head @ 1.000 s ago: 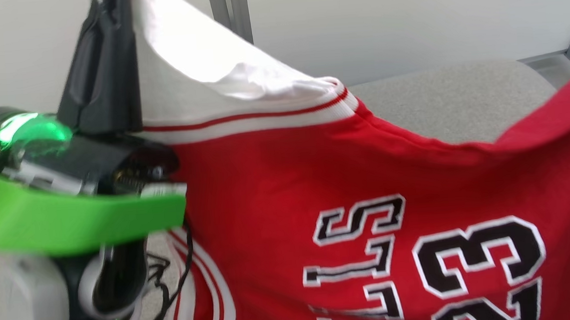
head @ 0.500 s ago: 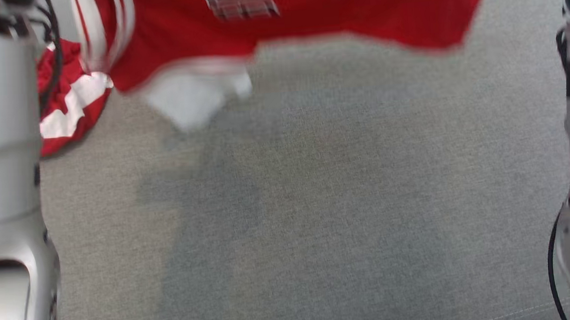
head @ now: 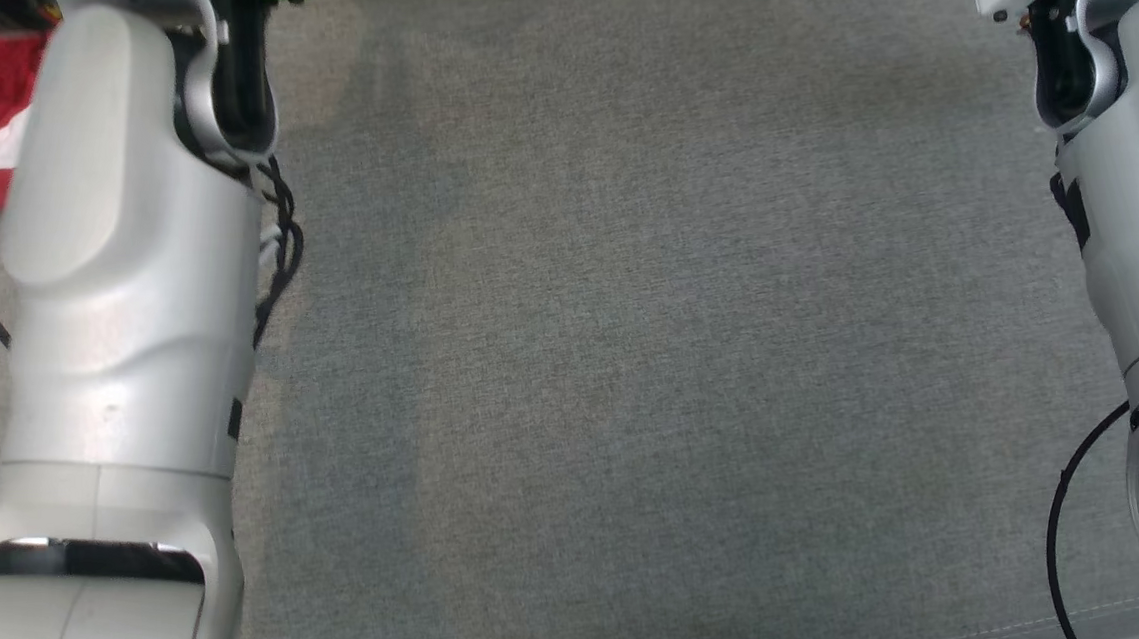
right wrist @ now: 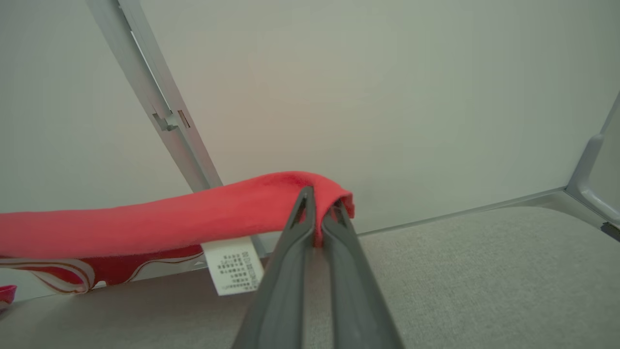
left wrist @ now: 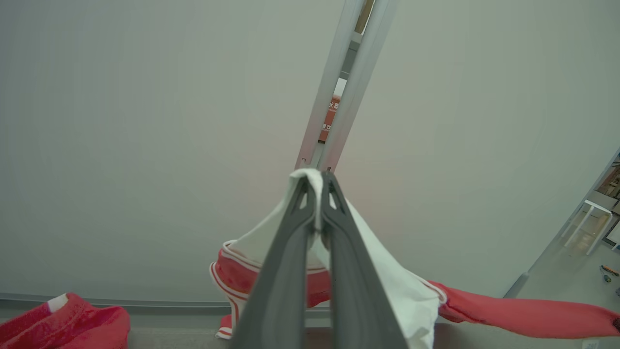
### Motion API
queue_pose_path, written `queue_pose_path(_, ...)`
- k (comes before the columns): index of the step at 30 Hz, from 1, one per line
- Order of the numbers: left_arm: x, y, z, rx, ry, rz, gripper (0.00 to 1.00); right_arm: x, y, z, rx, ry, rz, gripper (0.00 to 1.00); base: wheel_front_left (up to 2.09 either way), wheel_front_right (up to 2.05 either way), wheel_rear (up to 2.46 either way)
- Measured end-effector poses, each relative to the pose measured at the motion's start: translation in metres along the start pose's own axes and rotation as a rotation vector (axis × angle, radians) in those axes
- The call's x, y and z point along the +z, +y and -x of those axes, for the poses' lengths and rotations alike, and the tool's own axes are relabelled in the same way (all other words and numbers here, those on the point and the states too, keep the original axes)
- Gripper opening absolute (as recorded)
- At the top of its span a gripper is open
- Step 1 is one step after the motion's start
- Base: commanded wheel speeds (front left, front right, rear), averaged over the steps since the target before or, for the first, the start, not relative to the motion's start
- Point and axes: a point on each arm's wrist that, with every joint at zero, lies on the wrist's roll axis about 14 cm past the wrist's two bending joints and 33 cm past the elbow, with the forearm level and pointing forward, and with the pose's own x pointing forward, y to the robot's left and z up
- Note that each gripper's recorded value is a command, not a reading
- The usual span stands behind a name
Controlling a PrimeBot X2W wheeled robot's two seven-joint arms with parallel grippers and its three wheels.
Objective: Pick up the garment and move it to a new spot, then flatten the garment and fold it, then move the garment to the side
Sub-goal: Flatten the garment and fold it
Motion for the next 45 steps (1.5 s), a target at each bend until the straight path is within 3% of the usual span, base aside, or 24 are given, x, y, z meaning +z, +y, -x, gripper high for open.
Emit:
queue_pose_path(4,-0.073,0.042,0.036,0.099,0.148,0.054,0.0,-0.069,0.0,0.006,-0.019,0.126,-0.062,0.0,0.0,0.0,0.0)
queue_pose_path(7,-0.101,0.064,0.067,0.155,0.196,0.096,0.0,-0.101,0.005,0.013,-0.018,0.164,-0.119,0.0,0.0,0.0,0.0)
queue_pose_path(18,-0.097,0.07,0.156,0.224,0.173,0.13,0.0,-0.092,-0.013,0.076,-0.03,0.109,-0.197,0.0,0.0,0.0,0.0)
queue_pose_path(34,-0.063,0.019,0.307,0.319,0.213,0.186,0.0,-0.071,-0.029,0.235,-0.068,0.094,-0.269,0.0,0.0,0.0,0.0)
queue_pose_path(40,-0.048,0.003,0.34,0.32,0.244,0.169,0.0,-0.071,-0.02,0.278,-0.082,0.135,-0.325,0.0,0.0,0.0,0.0)
queue_pose_path(45,-0.051,-0.009,0.348,0.296,0.283,0.171,0.0,-0.077,-0.02,0.289,-0.103,0.178,-0.354,0.0,0.0,0.0,0.0)
